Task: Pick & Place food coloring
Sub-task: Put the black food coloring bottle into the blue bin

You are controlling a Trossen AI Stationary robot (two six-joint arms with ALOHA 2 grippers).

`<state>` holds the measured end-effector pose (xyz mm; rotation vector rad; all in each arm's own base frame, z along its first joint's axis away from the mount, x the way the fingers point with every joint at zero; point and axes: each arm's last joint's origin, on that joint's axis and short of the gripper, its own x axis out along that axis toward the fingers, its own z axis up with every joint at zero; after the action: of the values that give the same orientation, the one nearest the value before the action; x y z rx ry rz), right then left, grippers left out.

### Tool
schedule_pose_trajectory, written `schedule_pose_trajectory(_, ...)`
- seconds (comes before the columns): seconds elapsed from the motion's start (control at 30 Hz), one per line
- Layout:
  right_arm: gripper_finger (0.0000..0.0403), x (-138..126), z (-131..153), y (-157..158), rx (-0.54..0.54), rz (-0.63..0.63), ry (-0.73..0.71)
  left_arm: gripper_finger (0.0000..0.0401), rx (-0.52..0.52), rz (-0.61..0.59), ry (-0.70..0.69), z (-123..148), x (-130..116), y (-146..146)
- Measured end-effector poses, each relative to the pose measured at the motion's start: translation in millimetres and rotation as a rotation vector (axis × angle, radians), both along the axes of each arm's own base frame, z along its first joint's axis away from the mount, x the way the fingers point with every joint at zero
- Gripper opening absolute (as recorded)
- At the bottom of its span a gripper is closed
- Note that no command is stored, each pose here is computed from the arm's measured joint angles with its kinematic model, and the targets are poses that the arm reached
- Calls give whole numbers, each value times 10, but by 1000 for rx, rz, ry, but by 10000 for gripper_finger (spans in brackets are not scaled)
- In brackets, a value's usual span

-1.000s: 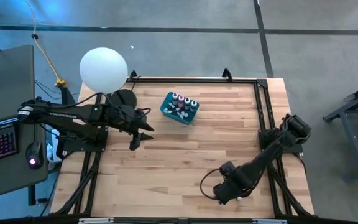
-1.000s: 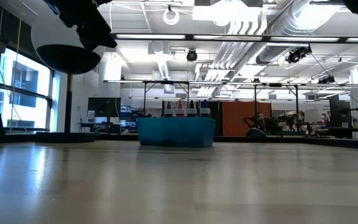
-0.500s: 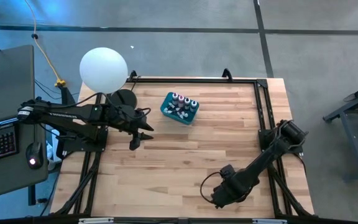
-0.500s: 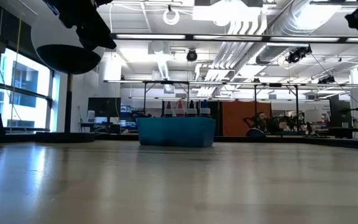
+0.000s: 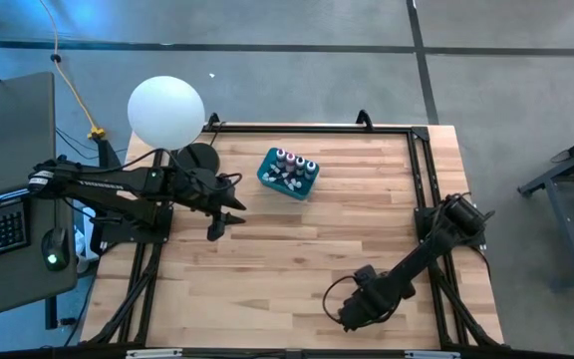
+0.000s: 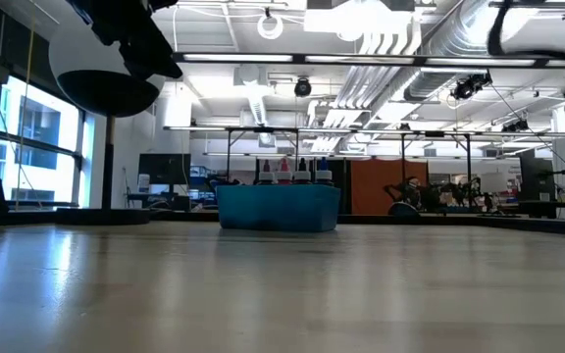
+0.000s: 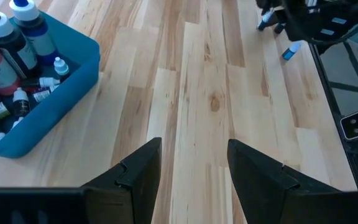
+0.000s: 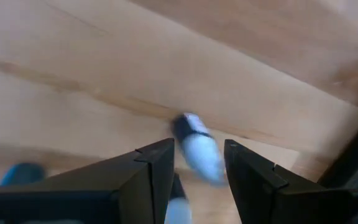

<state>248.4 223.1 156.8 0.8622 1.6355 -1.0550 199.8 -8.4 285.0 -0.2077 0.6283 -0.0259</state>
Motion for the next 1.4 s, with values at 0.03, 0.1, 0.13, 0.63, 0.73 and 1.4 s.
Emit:
schedule_pose_trajectory(0.03, 131, -19, -62, -11, 5, 0, -2, 182, 0, 0, 5, -4, -3, 0)
schedule_pose_trajectory(0.1, 126, -39, -166, -26, 12, 4, -28, 182, 0, 0, 13, -10, -7, 0)
schedule_pose_trajectory(0.13, 122, -39, -202, -29, 24, 6, -42, 182, 0, 0, 13, -10, -7, 0)
schedule_pose_trajectory(0.63, 73, 62, -159, -114, 38, 57, -145, 182, 1, 0, 11, -9, -6, 0)
schedule_pose_trajectory(0.73, 79, 295, 89, -231, -35, 112, -354, 182, 1, 1, 8, -6, -4, 1)
schedule_pose_trajectory(1.4, 75, 1410, 582, -2888, -474, 438, -731, 182, 28, -20, -3, 2, 0, 0)
